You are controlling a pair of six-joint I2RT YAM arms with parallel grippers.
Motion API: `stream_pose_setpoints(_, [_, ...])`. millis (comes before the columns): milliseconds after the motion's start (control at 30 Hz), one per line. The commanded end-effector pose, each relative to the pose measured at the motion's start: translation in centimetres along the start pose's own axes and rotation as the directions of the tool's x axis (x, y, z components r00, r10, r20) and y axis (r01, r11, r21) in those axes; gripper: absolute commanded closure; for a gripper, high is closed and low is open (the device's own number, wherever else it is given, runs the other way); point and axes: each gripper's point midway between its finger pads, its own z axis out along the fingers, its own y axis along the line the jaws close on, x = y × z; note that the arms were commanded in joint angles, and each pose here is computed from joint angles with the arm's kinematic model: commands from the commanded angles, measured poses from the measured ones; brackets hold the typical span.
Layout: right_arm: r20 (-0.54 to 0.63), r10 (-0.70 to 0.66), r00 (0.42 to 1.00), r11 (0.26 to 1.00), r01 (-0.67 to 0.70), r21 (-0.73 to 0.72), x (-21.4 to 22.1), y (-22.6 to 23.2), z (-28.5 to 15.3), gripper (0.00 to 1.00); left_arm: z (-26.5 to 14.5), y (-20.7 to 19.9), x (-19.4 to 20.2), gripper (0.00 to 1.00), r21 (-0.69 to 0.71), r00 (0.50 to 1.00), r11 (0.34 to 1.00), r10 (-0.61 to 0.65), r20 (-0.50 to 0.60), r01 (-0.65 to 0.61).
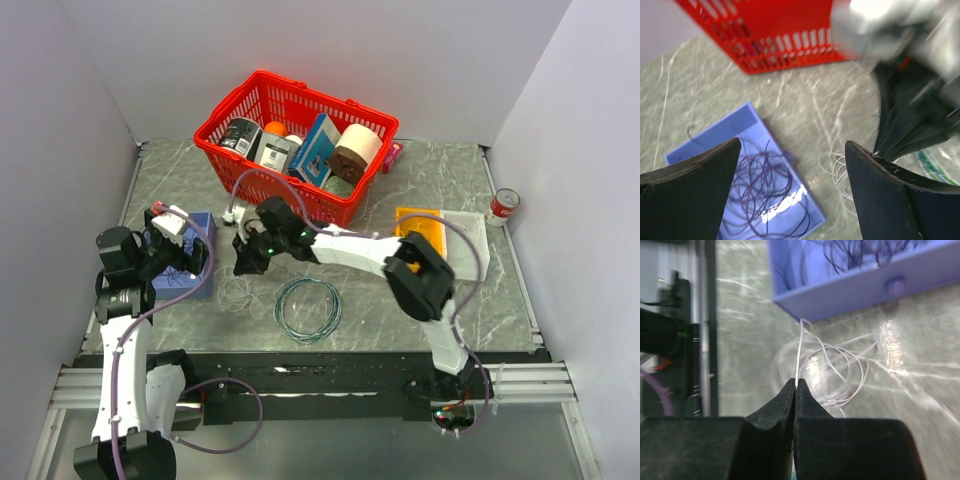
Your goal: Untangle the cables
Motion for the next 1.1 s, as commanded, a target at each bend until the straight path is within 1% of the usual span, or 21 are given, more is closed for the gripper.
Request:
stream_pose_setpoints(0, [0.162, -0.164, 0.973, 0.986, 0.157, 0.055, -9.1, 4.6, -7.4, 1.00, -0.9, -2.0, -4.2, 0.09, 0.094, 0.988, 0.994, 0.042, 0.147, -0.056])
stream_pose_setpoints(167, [0.215, -0.218, 0.952, 0.973, 0.196, 0.120, -12.6, 6.9, -12.3, 1.00, -1.9, -3.8, -6.7, 0.03, 0.165, 0.969, 0.981, 0.065, 0.240, -0.106])
stream_pose_setpoints(300, [0.287, -0.255, 0.923, 0.962, 0.214, 0.167, -16.0, 9.3, -16.8, 1.00, -2.6, -4.8, -8.1, 0.01, 0.175, 0.947, 0.972, 0.094, 0.307, -0.154])
stream_pose_setpoints(367, [0.333, -0.281, 0.900, 0.955, 0.228, 0.189, -18.0, 10.6, -18.9, 1.00, -2.7, -5.7, -7.9, 0.01, 0.216, 0.944, 0.963, 0.089, 0.317, -0.163])
stream_pose_setpoints(433, [0.363, -0.297, 0.883, 0.950, 0.234, 0.208, -19.5, 11.4, -20.5, 1.00, -2.7, -7.2, -7.3, 0.01, 0.285, 0.943, 0.942, 0.083, 0.321, -0.180])
stream_pose_setpoints(533, [0.404, -0.326, 0.855, 0.938, 0.241, 0.249, -21.7, 12.6, -23.1, 1.00, -2.1, -8.1, -6.5, 0.00, 0.326, 0.948, 0.931, 0.057, 0.314, -0.164])
stream_pose_setpoints(567, [0.418, -0.338, 0.843, 0.934, 0.245, 0.261, -22.4, 13.1, -24.1, 1.00, -2.0, -8.1, -6.4, 0.04, 0.329, 0.948, 0.931, 0.053, 0.313, -0.160])
stream_pose_setpoints(600, [0.428, -0.345, 0.835, 0.929, 0.240, 0.281, -23.0, 13.2, -24.8, 1.00, -1.9, -8.1, -6.7, 0.04, 0.326, 0.942, 0.929, 0.061, 0.329, -0.173])
stream_pose_setpoints(633, [0.451, -0.363, 0.815, 0.923, 0.247, 0.297, -24.3, 13.8, -26.1, 1.00, -1.6, -8.5, -6.4, 0.04, 0.337, 0.943, 0.926, 0.052, 0.330, -0.169])
stream_pose_setpoints(700, [0.460, -0.375, 0.805, 0.915, 0.240, 0.325, -25.2, 14.2, -27.5, 1.00, -1.4, -8.9, -6.5, 0.04, 0.358, 0.942, 0.920, 0.033, 0.333, -0.159])
stream_pose_setpoints(733, [0.486, -0.393, 0.780, 0.908, 0.247, 0.339, -26.6, 15.0, -28.8, 1.00, -1.3, -9.6, -6.7, 0.04, 0.378, 0.934, 0.908, 0.038, 0.354, -0.180])
stream_pose_setpoints(767, [0.485, -0.391, 0.782, 0.908, 0.240, 0.345, -26.8, 15.0, -29.1, 1.00, -1.3, -10.0, -6.8, 0.04, 0.393, 0.932, 0.901, 0.035, 0.360, -0.185])
stream_pose_setpoints(800, [0.497, -0.395, 0.773, 0.906, 0.240, 0.348, -27.4, 15.4, -29.6, 1.00, -1.1, -10.3, -6.7, 0.04, 0.405, 0.933, 0.896, 0.029, 0.359, -0.183])
stream_pose_setpoints(833, [0.525, -0.414, 0.744, 0.900, 0.245, 0.361, -28.7, 16.3, -31.1, 1.00, -1.0, -11.0, -6.8, 0.04, 0.424, 0.928, 0.884, 0.028, 0.372, -0.197])
stream_pose_setpoints(867, [0.531, -0.418, 0.737, 0.897, 0.242, 0.370, -29.0, 16.3, -31.6, 1.00, -0.9, -11.3, -6.8, 0.04, 0.436, 0.928, 0.878, 0.022, 0.373, -0.196])
stream_pose_setpoints(933, [0.561, -0.437, 0.703, 0.889, 0.243, 0.388, -30.2, 17.1, -32.9, 1.00, -0.7, -12.1, -6.8, 0.04, 0.467, 0.923, 0.859, 0.016, 0.385, -0.210])
stream_pose_setpoints(967, [0.577, -0.450, 0.682, 0.884, 0.249, 0.395, -30.6, 17.6, -33.8, 1.00, -0.8, -12.4, -7.3, 0.04, 0.470, 0.911, 0.851, 0.023, 0.412, -0.234])
stream_pose_setpoints(1000, [0.604, -0.463, 0.649, 0.880, 0.257, 0.398, -31.4, 18.2, -34.5, 1.00, -0.5, -12.5, -7.4, 0.04, 0.472, 0.906, 0.847, 0.026, 0.423, -0.245])
stream_pose_setpoints(1033, [0.613, -0.470, 0.635, 0.879, 0.270, 0.393, -31.5, 18.6, -34.7, 1.00, -0.4, -13.1, -7.5, 0.04, 0.491, 0.904, 0.835, 0.015, 0.428, -0.246])
stream_pose_setpoints(1067, [0.631, -0.472, 0.616, 0.879, 0.277, 0.388, -31.8, 19.3, -35.3, 1.00, -0.4, -13.2, -8.2, 0.04, 0.479, 0.885, 0.833, 0.028, 0.464, -0.278])
